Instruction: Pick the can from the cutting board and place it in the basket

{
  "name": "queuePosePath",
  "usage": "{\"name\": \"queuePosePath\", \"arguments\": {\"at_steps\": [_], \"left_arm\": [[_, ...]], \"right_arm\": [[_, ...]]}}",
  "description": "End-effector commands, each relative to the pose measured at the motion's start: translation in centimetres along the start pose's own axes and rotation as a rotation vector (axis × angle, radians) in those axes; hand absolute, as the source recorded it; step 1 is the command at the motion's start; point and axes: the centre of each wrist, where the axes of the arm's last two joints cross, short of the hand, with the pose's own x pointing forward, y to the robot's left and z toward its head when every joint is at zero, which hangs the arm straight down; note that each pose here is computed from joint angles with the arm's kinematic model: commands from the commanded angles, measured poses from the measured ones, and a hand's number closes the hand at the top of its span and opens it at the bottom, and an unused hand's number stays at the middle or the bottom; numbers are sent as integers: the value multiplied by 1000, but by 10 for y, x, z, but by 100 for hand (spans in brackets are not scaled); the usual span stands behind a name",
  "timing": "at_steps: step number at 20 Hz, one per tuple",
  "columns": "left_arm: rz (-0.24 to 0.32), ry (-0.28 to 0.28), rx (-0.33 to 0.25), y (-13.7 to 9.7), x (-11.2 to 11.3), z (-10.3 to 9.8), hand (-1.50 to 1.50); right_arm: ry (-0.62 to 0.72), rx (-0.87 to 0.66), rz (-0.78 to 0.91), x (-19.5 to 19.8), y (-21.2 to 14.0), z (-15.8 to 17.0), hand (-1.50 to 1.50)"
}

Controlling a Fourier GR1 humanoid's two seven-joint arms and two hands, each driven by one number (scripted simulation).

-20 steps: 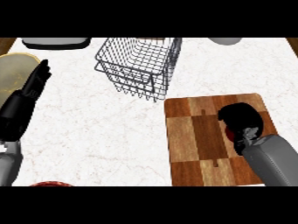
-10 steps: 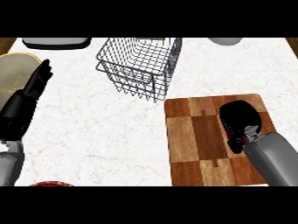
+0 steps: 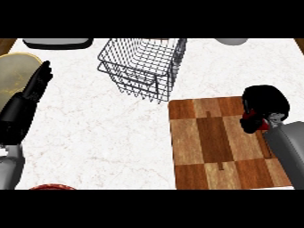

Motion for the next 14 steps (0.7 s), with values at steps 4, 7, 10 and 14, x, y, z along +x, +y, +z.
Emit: {"name": "queuePosePath", "arguments": {"at_steps": [4, 7, 10, 14], "left_arm": [[-3, -15, -15, -3, -6, 7, 0], [15, 10, 0, 2, 0, -4, 0], [15, 8, -24, -4, 0, -4, 0], [-4, 4, -13, -3, -1, 2, 0]], "right_arm": [[242, -272, -286, -41, -29, -22, 150], [173, -500, -453, -53, -75, -6, 150], [53, -666, -658, -34, -118, 1, 150], [-118, -757, -820, -20, -147, 18, 150]]}}
